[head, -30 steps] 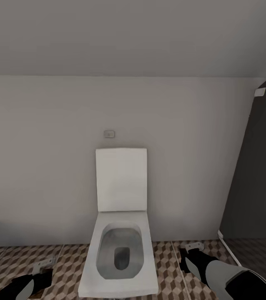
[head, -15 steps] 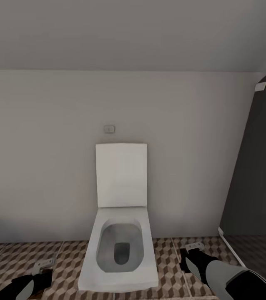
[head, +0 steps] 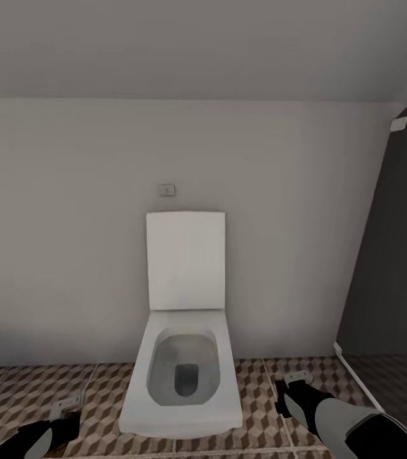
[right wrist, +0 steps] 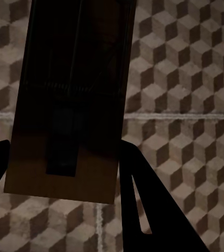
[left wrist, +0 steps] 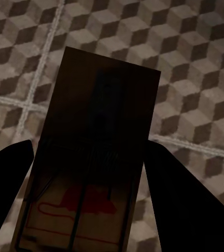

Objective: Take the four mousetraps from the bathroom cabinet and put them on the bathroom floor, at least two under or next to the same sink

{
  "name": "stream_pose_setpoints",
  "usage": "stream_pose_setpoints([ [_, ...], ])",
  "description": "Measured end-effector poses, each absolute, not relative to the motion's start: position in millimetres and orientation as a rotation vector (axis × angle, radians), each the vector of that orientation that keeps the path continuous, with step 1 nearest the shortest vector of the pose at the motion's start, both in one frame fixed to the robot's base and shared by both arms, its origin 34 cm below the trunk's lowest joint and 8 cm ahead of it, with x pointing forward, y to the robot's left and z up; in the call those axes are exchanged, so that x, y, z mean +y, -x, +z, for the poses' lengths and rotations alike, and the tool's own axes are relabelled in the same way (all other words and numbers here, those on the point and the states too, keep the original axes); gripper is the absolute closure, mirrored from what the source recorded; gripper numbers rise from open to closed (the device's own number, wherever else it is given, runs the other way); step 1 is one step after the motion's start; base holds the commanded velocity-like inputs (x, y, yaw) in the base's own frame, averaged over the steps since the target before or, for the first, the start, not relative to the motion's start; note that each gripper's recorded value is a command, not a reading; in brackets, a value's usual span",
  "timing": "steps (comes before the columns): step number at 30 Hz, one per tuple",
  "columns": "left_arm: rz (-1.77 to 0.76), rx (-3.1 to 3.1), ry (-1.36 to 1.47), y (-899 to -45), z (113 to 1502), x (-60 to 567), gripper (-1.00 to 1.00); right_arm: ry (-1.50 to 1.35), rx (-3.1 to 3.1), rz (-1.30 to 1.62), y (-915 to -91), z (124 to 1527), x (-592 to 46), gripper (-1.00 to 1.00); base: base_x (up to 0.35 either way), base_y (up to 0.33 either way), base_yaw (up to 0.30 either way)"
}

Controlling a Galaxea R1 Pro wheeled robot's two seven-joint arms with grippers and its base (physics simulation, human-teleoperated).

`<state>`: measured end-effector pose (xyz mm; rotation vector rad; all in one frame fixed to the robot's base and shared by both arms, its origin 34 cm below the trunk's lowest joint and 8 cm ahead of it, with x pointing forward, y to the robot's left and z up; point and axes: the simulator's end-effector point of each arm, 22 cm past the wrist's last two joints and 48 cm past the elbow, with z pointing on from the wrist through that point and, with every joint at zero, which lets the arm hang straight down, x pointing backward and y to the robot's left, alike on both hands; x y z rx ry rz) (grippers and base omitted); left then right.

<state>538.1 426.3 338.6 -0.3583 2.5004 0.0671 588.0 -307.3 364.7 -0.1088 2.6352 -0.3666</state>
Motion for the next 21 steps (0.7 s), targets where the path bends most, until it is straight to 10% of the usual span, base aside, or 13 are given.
stream_pose_setpoints([
  [21, 0.077, 2.536, 0.360, -523.7, 295.0, 426.7, 1.00, 0.120, 2.675, -0.368, -574.1, 318.6, -306.5, 1.00, 0.000, 0.000, 0.000],
])
